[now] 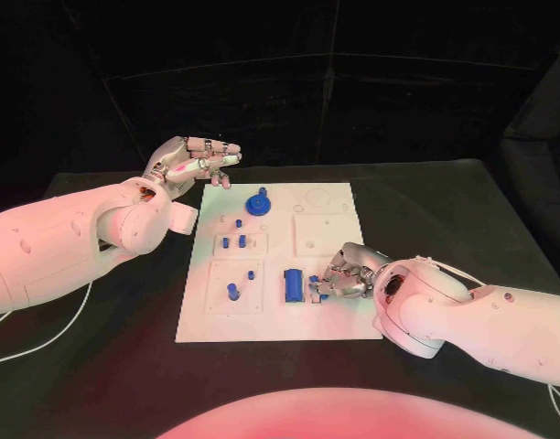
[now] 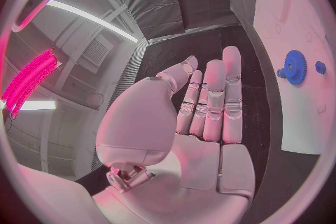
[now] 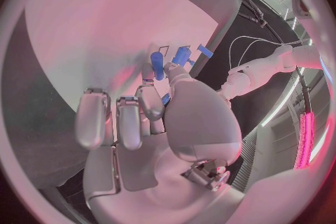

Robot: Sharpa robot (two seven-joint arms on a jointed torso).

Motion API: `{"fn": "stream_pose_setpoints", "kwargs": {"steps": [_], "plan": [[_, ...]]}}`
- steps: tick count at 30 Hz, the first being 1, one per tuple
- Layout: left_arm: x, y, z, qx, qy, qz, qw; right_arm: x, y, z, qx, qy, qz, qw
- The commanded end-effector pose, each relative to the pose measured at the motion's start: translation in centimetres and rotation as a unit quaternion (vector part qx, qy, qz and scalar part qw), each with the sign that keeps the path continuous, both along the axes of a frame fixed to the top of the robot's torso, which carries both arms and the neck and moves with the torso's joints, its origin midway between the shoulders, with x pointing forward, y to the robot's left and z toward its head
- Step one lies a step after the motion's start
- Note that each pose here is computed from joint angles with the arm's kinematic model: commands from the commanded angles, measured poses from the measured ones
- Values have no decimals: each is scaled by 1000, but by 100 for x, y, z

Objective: Assemble the parts on the task board

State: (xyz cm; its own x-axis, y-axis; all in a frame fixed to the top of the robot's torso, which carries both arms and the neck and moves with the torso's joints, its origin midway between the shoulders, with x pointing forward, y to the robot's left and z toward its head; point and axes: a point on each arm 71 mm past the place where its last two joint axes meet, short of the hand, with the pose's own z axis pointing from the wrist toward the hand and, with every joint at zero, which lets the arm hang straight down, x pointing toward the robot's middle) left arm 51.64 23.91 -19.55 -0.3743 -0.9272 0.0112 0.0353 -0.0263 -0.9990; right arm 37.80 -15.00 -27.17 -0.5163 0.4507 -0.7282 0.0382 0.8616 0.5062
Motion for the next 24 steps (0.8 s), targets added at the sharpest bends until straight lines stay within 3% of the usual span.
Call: {"fn": "stream_pose_setpoints", "kwargs": {"steps": [1, 24], "plan": [[0, -12, 14, -4, 0, -4, 1000, -1, 26, 14, -6, -7, 7, 1000], [0, -9, 11, -3, 1, -5, 1000, -78, 60, 100, 11, -26, 24, 999]]}}
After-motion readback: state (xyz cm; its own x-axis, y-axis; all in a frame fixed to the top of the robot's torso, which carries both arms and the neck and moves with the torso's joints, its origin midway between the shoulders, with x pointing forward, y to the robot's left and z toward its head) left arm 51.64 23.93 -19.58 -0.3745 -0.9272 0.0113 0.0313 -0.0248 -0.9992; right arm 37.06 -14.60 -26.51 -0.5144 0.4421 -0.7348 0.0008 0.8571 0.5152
